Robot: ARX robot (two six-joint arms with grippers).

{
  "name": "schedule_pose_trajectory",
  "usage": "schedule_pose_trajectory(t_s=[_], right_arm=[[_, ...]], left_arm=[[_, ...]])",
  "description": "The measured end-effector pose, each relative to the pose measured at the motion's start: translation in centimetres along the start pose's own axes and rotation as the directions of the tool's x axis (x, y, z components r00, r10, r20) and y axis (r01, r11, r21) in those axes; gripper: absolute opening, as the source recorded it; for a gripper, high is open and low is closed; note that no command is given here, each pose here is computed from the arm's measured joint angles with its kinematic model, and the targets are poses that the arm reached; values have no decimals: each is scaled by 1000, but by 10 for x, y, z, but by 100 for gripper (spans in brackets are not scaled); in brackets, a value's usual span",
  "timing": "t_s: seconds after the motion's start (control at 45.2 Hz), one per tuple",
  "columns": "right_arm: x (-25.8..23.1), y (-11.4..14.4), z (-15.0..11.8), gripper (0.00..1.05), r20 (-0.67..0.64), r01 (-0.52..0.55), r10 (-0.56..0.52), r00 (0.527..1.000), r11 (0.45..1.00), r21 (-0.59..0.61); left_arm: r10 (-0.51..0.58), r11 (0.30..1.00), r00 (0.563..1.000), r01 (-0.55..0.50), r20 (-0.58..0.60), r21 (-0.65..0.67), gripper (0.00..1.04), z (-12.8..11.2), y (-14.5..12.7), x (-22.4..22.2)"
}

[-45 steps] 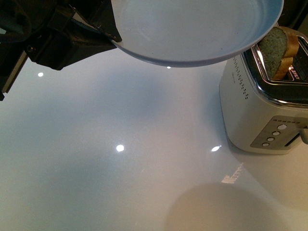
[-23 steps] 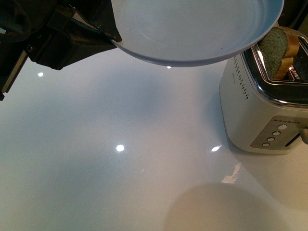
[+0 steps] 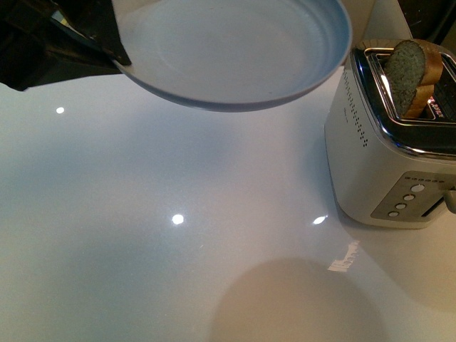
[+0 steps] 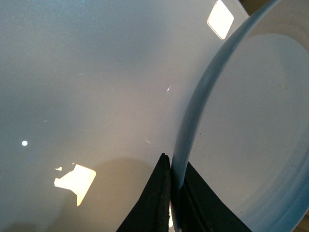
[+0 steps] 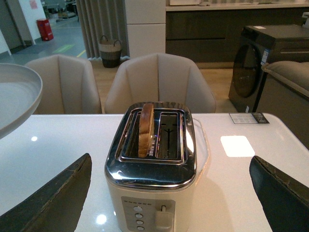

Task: Left arm holds plate, right arm toasts bread

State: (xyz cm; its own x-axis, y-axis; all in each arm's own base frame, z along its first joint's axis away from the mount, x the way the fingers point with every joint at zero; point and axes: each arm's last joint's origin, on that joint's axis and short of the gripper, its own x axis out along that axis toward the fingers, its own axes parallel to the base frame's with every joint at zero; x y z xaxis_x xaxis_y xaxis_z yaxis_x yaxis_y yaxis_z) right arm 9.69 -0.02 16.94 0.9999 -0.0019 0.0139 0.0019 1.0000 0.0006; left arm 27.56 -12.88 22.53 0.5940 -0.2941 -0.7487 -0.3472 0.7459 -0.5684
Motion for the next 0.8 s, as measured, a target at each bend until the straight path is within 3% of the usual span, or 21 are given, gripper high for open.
schedule_pose_trajectory(t_s=[0.332,0.486,0.796], right_arm=[[0,0,0,96,0,0,0,1000,1000,0],[0,0,0,96,0,0,0,1000,1000,0],[0,0,0,96,0,0,0,1000,1000,0]], left_arm=[[34,999,993,-33,109,-10,3,64,45,5],[106,993,986,-99,130,-60,3,98,98,38],[145,985,986,-137,77,-102,3,106,160,98]])
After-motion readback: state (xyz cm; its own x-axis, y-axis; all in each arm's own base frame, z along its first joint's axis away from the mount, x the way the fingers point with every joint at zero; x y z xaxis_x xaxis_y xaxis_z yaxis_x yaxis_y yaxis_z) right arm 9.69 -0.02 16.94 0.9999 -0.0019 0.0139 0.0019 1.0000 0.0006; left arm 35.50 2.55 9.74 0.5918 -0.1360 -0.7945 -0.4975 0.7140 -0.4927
